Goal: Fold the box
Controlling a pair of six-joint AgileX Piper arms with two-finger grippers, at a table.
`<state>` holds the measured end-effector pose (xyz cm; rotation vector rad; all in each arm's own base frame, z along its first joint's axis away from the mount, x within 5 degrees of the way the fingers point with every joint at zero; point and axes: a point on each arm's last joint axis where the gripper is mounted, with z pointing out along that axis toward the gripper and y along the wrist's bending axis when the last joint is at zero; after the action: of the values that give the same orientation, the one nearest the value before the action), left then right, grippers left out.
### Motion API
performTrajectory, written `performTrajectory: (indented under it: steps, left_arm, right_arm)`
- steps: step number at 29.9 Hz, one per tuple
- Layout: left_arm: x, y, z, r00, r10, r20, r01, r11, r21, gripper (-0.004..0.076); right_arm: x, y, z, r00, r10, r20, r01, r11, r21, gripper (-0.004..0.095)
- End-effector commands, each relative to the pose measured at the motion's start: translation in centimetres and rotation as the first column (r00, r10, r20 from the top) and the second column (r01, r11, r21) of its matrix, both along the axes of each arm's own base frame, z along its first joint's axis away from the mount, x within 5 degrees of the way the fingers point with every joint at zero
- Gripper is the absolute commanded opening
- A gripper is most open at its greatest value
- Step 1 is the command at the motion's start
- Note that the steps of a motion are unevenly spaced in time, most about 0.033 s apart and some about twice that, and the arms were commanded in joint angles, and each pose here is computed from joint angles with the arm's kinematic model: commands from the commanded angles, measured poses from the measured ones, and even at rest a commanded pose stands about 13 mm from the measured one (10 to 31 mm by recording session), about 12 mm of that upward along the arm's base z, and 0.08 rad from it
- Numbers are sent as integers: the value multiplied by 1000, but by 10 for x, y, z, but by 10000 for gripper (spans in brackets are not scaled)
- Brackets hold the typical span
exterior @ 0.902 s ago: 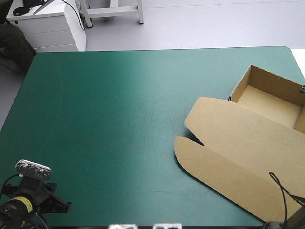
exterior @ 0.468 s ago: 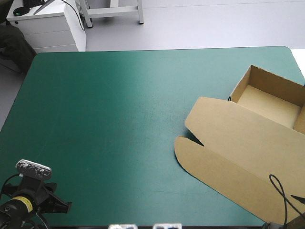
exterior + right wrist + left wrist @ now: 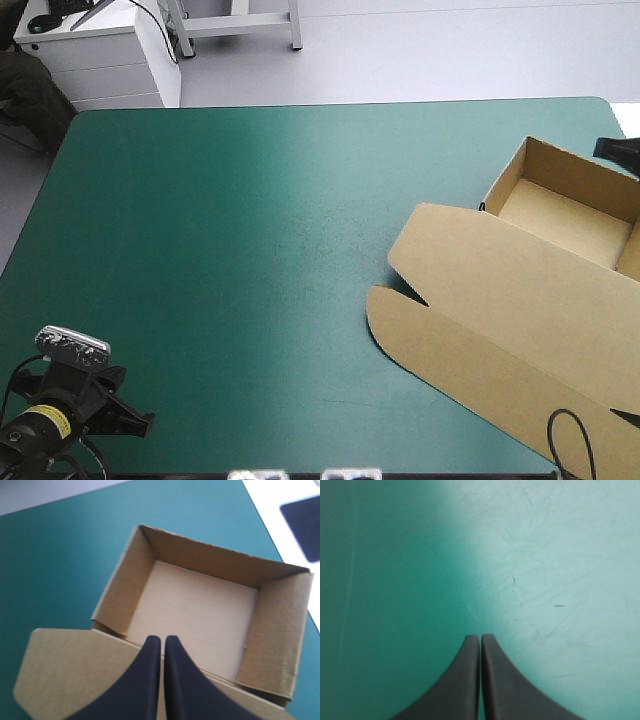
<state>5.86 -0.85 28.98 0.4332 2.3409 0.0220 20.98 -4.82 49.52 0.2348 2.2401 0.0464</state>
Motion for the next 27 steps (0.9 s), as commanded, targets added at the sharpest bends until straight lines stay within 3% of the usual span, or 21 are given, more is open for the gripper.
performTrajectory:
  steps: [1, 7, 11, 18, 27]
  left_arm:
    - [5, -2, 12, 996, -14, 92, 17, 1000, -23, -8]
    - [2, -1, 15, 991, -17, 135, 22, 999, -40, -8]
    - [0, 0, 16, 989, -16, 149, 23, 999, -46, -8]
    - [-1, 0, 17, 986, -17, 166, 26, 998, -52, -8]
    - [-1, 0, 17, 986, -17, 168, 27, 998, -53, -8]
  right_arm:
    - [-43, 29, 29, 986, 100, 133, -90, 993, -80, -8]
    - [-90, 49, 21, 969, 190, 159, -170, 977, -127, -8]
    - [-108, 51, -18, 977, 197, 80, -189, 977, -100, -10]
    - [-131, 64, -109, 944, 328, -44, -329, 944, -30, -10]
    - [-157, 66, -197, 943, 317, -101, -317, 948, 15, -14]
